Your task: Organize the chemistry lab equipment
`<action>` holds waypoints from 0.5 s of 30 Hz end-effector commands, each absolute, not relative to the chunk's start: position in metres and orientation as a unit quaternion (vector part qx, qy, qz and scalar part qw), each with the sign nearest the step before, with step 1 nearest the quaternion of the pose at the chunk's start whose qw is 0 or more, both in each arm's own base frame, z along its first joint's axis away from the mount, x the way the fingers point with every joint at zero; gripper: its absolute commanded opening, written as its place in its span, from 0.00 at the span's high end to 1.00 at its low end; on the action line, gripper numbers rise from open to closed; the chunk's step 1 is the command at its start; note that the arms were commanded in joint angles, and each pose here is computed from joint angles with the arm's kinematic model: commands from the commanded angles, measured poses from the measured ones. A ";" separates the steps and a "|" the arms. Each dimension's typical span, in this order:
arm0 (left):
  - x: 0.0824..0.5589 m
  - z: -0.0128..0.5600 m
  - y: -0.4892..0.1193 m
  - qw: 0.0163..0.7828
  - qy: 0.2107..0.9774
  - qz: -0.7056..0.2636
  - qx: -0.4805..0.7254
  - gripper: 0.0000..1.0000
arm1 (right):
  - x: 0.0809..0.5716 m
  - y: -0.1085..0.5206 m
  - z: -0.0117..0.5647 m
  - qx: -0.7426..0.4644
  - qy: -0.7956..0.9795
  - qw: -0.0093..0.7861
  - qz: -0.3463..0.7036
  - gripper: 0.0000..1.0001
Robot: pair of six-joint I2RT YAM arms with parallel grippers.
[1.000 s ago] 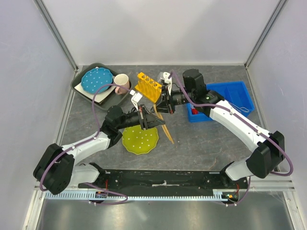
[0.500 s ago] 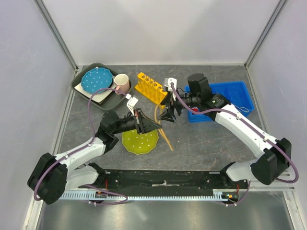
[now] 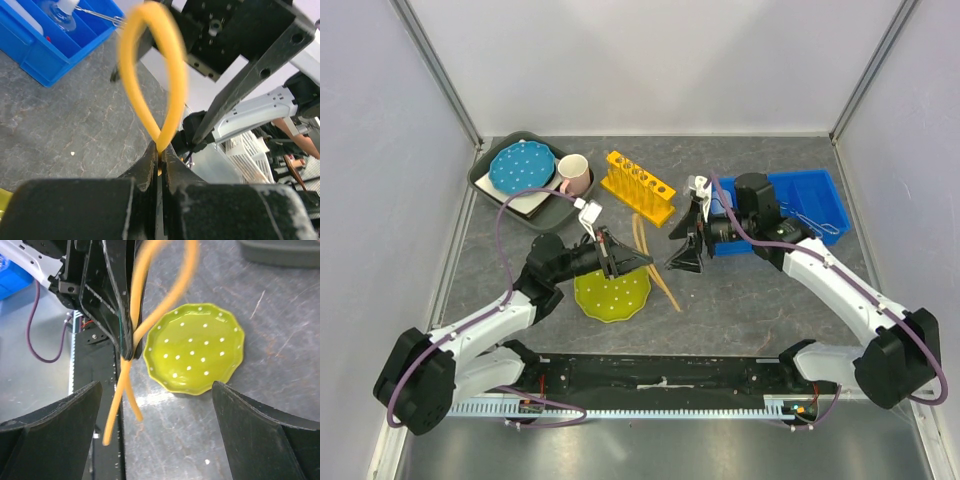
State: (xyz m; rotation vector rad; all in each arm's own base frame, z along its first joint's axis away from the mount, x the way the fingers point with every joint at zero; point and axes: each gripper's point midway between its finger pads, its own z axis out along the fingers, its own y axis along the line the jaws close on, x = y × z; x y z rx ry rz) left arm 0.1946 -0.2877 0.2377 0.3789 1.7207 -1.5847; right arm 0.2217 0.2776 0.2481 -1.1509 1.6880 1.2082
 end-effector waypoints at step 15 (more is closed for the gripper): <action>0.229 0.290 -0.284 0.450 0.601 -0.658 0.058 0.98 | 0.207 0.320 0.245 -0.402 0.640 0.324 0.569 0.22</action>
